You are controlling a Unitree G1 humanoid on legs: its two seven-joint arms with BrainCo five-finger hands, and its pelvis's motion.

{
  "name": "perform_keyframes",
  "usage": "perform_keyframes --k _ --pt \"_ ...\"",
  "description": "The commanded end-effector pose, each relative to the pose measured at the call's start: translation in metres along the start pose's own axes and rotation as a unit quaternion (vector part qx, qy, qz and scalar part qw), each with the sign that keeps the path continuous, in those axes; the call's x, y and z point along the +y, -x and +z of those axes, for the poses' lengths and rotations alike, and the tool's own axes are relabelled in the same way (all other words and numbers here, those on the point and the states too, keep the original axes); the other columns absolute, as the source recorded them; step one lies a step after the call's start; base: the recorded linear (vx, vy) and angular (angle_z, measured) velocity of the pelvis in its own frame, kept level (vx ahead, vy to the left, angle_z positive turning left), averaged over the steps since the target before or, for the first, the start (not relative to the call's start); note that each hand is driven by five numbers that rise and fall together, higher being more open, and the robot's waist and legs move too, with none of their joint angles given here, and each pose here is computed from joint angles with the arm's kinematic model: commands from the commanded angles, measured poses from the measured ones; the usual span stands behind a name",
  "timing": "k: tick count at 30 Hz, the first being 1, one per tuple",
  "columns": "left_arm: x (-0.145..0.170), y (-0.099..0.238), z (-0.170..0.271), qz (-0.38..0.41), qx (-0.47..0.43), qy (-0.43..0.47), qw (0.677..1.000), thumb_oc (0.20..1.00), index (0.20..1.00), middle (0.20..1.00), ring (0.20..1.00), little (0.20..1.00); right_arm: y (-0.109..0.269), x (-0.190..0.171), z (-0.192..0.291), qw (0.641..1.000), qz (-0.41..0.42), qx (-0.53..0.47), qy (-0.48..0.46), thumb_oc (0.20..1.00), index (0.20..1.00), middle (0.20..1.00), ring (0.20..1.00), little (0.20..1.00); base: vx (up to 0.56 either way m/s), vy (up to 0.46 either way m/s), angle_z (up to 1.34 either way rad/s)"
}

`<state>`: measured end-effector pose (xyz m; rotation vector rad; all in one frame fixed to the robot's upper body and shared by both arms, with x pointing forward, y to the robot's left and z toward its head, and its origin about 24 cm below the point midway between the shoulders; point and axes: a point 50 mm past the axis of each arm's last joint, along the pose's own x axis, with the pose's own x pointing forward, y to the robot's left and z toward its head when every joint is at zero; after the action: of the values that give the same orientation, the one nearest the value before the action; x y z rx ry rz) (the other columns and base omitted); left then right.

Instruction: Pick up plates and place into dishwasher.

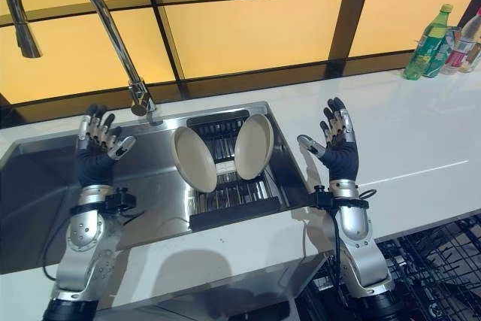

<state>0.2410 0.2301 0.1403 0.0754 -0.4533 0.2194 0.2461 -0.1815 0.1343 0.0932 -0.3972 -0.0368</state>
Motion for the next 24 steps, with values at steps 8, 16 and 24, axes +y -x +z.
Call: perform_keyframes --k 8,16,24 --pt "0.053 -0.054 0.037 -0.063 -0.102 -0.414 0.902 1.0 1.0 1.0 1.0 1.0 -0.013 -0.006 0.02 0.999 0.008 -0.044 0.012 1.0 1.0 1.0 1.0 1.0 0.04 0.093 -0.11" --pt "0.08 -0.076 0.058 -0.124 -0.109 -0.637 0.753 1.0 1.0 1.0 1.0 1.0 -0.012 -0.02 0.02 0.999 0.025 -0.02 0.021 1.0 1.0 1.0 1.0 1.0 0.1 0.151 -0.15" --pt "0.062 -0.072 0.045 -0.217 -0.115 -0.694 0.677 1.0 1.0 1.0 1.0 1.0 -0.011 -0.032 0.019 0.999 0.024 0.005 0.036 1.0 1.0 1.0 1.0 1.0 0.09 0.109 -0.09"
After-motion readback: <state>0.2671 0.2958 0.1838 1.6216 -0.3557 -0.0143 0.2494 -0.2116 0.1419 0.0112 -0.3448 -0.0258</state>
